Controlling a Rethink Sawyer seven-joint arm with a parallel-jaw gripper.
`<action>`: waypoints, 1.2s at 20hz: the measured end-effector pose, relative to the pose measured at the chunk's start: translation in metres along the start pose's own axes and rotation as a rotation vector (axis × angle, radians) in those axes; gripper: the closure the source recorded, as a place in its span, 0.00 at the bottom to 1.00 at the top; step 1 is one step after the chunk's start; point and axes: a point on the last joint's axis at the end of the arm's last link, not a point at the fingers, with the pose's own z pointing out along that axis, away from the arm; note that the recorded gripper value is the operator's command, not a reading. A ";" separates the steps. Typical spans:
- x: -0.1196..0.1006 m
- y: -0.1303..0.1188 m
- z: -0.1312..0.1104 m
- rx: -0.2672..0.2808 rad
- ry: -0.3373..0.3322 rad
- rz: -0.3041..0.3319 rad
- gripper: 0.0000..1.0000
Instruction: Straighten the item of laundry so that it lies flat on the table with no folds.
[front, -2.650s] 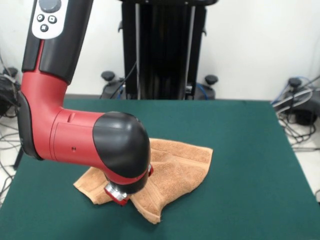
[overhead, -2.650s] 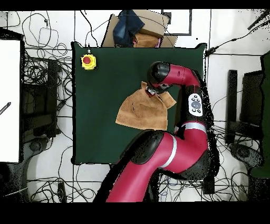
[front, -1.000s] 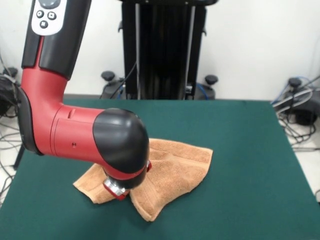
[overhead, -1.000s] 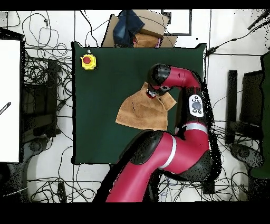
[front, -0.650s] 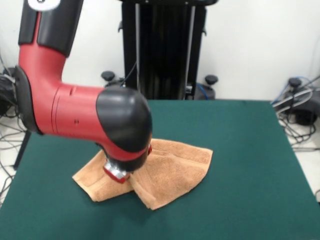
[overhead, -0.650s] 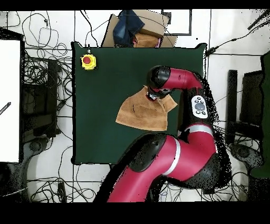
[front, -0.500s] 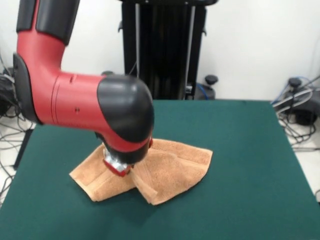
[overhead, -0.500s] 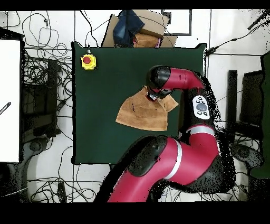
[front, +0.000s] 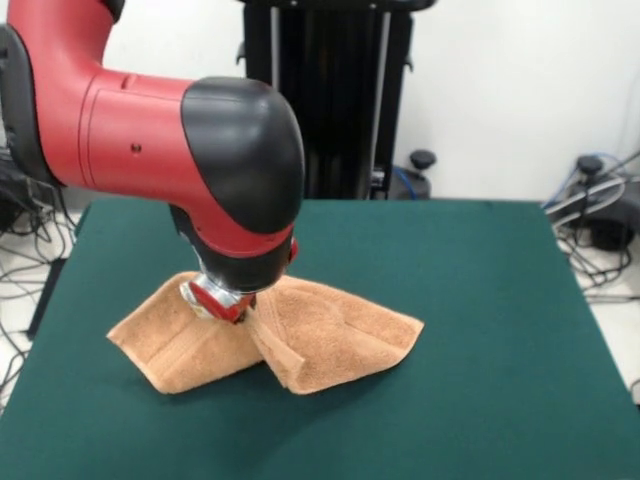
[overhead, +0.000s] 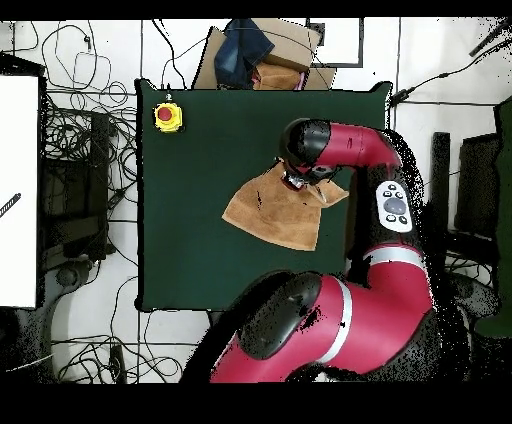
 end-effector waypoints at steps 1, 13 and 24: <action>0.000 -0.001 0.000 0.003 0.000 0.001 1.00; -0.012 -0.021 0.016 0.172 -0.091 -0.001 1.00; -0.013 -0.020 0.028 0.173 -0.093 -0.002 1.00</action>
